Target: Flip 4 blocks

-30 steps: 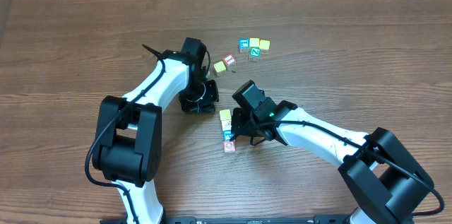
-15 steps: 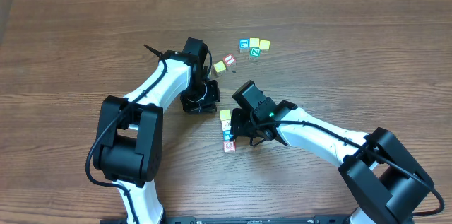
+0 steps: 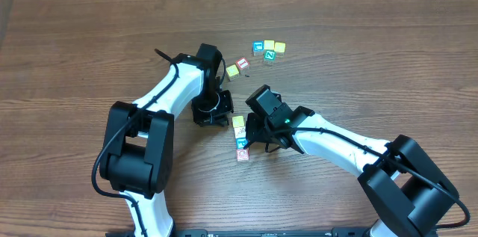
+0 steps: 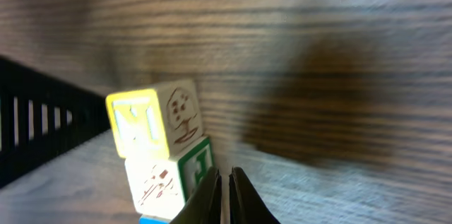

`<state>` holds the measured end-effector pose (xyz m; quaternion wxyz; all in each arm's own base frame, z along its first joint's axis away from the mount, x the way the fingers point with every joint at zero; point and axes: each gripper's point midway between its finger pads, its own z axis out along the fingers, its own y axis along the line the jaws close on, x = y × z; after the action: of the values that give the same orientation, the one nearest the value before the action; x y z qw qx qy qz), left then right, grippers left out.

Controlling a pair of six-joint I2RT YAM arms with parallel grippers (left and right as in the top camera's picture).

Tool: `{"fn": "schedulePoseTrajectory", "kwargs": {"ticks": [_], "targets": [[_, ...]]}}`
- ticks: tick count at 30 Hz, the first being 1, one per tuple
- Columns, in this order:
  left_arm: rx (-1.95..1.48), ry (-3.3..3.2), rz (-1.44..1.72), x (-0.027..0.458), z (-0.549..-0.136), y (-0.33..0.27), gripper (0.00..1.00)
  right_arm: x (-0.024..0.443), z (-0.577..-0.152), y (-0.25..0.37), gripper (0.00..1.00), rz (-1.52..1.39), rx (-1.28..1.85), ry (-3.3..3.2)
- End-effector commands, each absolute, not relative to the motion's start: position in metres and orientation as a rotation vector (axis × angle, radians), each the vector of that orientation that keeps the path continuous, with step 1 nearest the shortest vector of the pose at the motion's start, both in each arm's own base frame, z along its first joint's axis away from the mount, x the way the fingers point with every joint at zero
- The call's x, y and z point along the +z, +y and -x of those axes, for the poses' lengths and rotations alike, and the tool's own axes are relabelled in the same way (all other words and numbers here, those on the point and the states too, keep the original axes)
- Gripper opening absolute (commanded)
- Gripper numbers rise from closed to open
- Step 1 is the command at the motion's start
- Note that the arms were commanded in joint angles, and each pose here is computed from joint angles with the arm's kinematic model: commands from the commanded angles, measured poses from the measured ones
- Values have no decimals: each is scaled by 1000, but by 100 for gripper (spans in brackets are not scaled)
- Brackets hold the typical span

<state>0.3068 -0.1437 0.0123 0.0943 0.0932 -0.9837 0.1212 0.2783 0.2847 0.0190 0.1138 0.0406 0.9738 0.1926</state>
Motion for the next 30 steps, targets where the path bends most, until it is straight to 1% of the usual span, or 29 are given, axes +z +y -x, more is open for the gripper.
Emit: {"fn": "schedulePoseTrajectory", "kwargs": {"ticks": [1,15,25,30], "targets": [[351,-2897,-239,5,-296,-154,4,22,-294,275,8,-153,502,2802],[271,-2934,-263,0,-299,-148,4,20,-299,266,8,-189,485,2808],[280,-2893,-258,2,-289,-151,4,21,-299,267,8,-188,494,2807],[285,-2900,-257,1,-291,-151,4,35,-318,283,7,-97,577,2698]]}}
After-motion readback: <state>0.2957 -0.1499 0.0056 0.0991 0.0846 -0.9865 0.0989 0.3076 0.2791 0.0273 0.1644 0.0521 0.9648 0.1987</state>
